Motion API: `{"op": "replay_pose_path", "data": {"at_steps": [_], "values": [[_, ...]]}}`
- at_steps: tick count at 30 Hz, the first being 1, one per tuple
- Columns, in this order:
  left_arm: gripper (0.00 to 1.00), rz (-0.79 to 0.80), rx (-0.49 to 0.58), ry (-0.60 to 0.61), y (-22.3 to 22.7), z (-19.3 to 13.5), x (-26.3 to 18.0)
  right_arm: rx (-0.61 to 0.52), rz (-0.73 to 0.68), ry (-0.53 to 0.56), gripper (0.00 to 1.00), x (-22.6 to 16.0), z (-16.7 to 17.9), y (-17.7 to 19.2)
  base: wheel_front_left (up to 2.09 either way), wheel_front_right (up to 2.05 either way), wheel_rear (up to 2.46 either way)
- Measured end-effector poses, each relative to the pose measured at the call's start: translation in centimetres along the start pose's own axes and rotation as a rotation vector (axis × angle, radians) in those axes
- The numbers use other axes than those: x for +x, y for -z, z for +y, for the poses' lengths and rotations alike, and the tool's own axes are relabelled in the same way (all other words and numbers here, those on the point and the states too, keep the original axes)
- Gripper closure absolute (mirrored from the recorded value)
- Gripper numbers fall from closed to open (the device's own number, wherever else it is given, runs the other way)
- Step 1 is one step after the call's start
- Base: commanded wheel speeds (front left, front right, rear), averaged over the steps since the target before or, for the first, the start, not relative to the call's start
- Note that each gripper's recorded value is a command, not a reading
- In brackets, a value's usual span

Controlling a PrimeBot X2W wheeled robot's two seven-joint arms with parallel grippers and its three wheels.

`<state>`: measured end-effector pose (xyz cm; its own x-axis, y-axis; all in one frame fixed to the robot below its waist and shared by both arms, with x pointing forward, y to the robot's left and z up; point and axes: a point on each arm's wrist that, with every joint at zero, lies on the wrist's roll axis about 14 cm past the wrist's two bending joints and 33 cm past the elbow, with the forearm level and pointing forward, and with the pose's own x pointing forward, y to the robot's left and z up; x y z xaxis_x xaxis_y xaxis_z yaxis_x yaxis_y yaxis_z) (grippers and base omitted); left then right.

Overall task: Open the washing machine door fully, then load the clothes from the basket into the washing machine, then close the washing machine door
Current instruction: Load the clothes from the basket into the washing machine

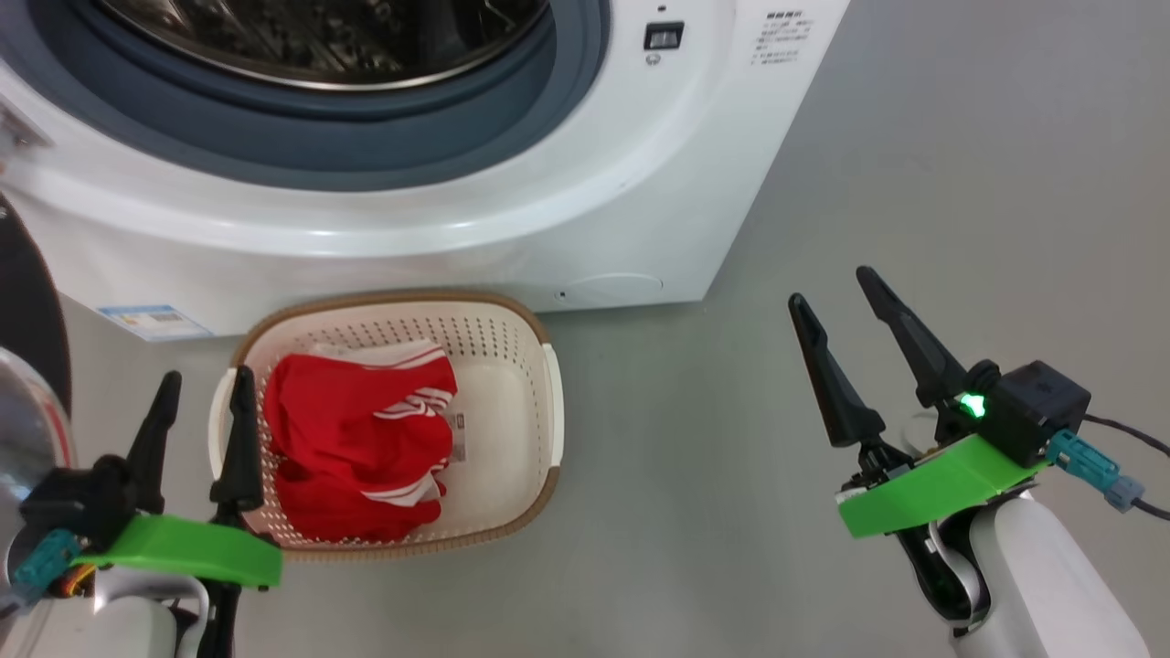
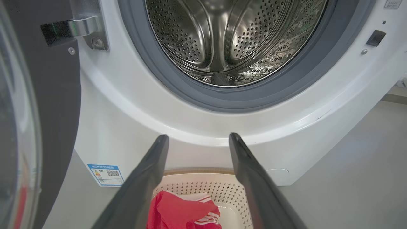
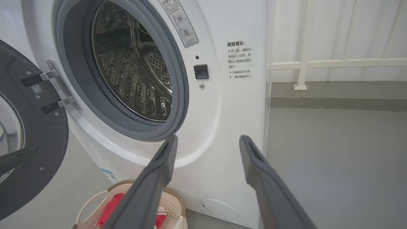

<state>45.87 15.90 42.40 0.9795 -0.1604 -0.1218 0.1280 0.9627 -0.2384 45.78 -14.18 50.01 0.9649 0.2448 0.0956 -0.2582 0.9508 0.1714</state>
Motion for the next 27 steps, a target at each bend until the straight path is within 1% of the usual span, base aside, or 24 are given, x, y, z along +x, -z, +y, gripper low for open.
{"op": "replay_pose_path", "data": {"at_steps": [7, 12, 18, 27], "values": [[0.0, 0.076, -0.009, -0.008, 3.1, 0.6, 2.4, 0.009, 0.009, 0.012, 0.0, 1.7, -0.7, 1.4, 0.0, 0.0, 0.0], [0.0, 0.153, -0.017, -0.012, 6.1, 1.1, 3.8, 0.002, 0.024, 0.022, 0.0, 2.7, -1.4, 2.7, 0.0, 0.0, 0.0], [0.0, 0.232, -0.012, -0.032, 9.4, 2.4, 5.7, 0.012, 0.047, 0.035, 0.0, 3.7, -2.0, 4.7, 0.0, 0.0, 0.0], [0.0, 0.333, -0.02, -0.037, 13.6, 2.7, 7.6, 0.017, 0.078, 0.05, 0.0, 4.5, -2.8, 6.9, 0.0, 0.0, 0.0]]}}
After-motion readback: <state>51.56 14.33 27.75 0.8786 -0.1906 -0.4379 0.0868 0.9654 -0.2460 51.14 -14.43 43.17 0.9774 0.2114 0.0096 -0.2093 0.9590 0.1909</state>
